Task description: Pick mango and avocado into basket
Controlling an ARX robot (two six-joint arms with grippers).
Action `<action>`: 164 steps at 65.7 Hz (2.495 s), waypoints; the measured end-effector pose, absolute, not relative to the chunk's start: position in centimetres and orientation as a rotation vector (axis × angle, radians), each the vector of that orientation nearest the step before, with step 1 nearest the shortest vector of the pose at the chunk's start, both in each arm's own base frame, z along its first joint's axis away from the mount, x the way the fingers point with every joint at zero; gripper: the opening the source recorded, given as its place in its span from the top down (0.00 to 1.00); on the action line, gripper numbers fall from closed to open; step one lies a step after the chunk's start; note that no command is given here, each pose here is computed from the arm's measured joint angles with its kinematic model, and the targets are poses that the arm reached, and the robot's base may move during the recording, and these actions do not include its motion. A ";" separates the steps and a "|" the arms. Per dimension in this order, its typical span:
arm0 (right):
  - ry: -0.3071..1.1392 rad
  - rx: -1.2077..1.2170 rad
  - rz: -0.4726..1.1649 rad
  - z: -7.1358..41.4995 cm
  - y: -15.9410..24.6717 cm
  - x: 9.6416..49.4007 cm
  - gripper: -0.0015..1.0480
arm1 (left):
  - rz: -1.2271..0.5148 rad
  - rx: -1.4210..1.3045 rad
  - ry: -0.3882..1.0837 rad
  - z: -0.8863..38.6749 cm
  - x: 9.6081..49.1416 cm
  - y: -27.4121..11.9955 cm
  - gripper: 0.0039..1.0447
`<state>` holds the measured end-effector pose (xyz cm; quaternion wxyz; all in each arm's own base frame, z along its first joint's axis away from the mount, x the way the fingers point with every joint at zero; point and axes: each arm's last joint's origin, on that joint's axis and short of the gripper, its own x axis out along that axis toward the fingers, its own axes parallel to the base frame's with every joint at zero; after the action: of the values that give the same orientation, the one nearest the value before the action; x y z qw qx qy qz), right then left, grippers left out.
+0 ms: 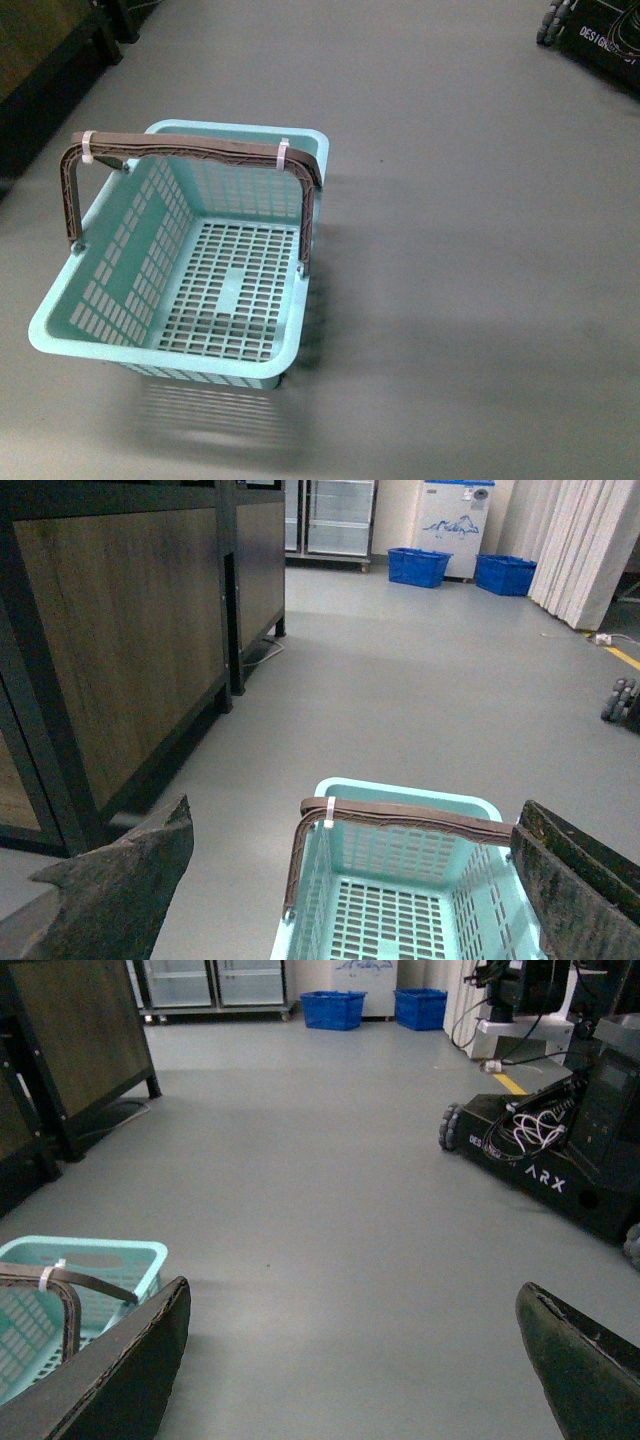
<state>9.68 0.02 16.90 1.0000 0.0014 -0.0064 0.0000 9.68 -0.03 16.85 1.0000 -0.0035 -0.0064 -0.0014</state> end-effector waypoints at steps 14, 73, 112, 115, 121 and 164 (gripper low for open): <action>-0.013 0.003 0.000 16.9 0.0 9.7 0.08 | -0.003 -0.007 -0.013 16.9 9.7 0.0 0.08; -0.013 0.003 0.000 16.9 0.0 9.7 0.08 | 0.139 -1.160 0.438 18.2 22.0 0.6 0.08; -0.013 0.003 0.000 16.9 0.0 9.7 0.08 | 0.341 -1.214 0.685 6.9 38.5 -8.6 0.08; -0.013 0.003 0.000 16.9 0.0 9.7 0.08 | 0.345 -1.214 0.685 6.5 39.3 -8.9 0.08; -0.013 0.003 0.000 16.9 0.0 9.7 0.08 | 0.343 -1.215 0.687 5.5 41.0 -9.6 0.08; -0.013 0.003 0.000 16.9 0.0 9.7 0.08 | 0.330 -1.136 0.697 3.0 45.6 -11.1 0.39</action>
<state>9.68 0.02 16.90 1.0000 0.0014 -0.0064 0.0000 45.58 -11.10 3.00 0.7734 -0.5246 0.3217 0.1525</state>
